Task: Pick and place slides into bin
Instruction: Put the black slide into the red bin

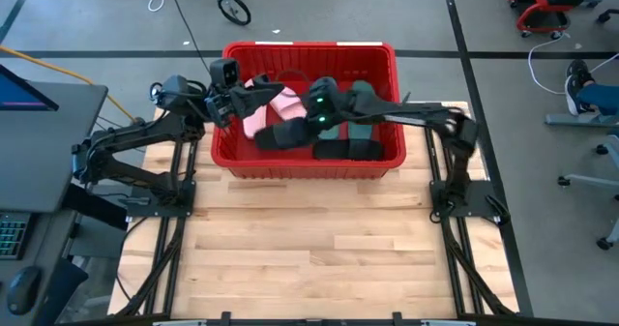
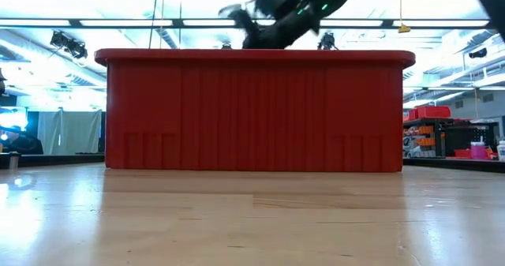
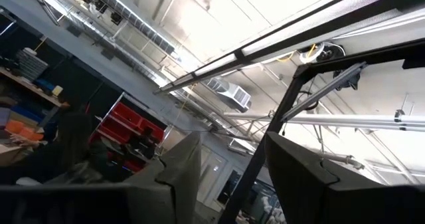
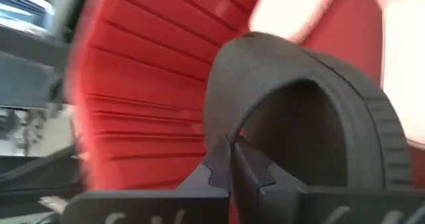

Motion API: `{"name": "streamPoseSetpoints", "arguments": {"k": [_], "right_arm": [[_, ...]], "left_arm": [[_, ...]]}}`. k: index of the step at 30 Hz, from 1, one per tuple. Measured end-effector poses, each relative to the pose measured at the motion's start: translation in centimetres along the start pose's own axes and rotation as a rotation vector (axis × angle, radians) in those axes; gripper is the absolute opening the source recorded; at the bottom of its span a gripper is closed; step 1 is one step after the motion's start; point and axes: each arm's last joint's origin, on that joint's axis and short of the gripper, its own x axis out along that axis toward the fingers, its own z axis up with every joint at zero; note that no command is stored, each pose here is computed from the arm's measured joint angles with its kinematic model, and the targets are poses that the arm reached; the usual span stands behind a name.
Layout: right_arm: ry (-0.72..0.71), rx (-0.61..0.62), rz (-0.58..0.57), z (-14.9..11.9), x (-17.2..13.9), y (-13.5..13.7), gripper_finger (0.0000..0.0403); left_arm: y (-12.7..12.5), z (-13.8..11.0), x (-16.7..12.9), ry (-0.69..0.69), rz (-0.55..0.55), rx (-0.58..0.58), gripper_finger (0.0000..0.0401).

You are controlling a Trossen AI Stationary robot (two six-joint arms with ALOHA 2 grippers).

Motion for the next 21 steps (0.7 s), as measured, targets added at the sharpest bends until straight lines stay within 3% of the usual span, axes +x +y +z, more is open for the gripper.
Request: {"name": "streamPoseSetpoints", "arguments": {"k": [9, 11, 17, 21], "right_arm": [[0.094, 0.028, -0.008, 0.0, 5.1, -2.2, 0.0060], [0.118, -0.024, -0.010, -0.3, 5.8, -2.7, 0.0077], [0.123, -0.101, -0.010, -0.3, 5.7, -2.7, 0.0121], [0.110, -0.131, -0.073, 0.1, 3.3, -2.0, 0.0141]], "left_arm": [[-0.2, -0.4, 0.1, 0.027, -0.019, 0.138, 0.0177], [-0.2, -0.4, 0.1, 0.027, -0.018, 0.152, 0.0180], [-0.2, -0.4, 0.1, 0.028, -0.016, 0.156, 0.0189], [-0.1, -0.3, 0.1, 0.029, -0.013, 0.144, 0.0196]]}}
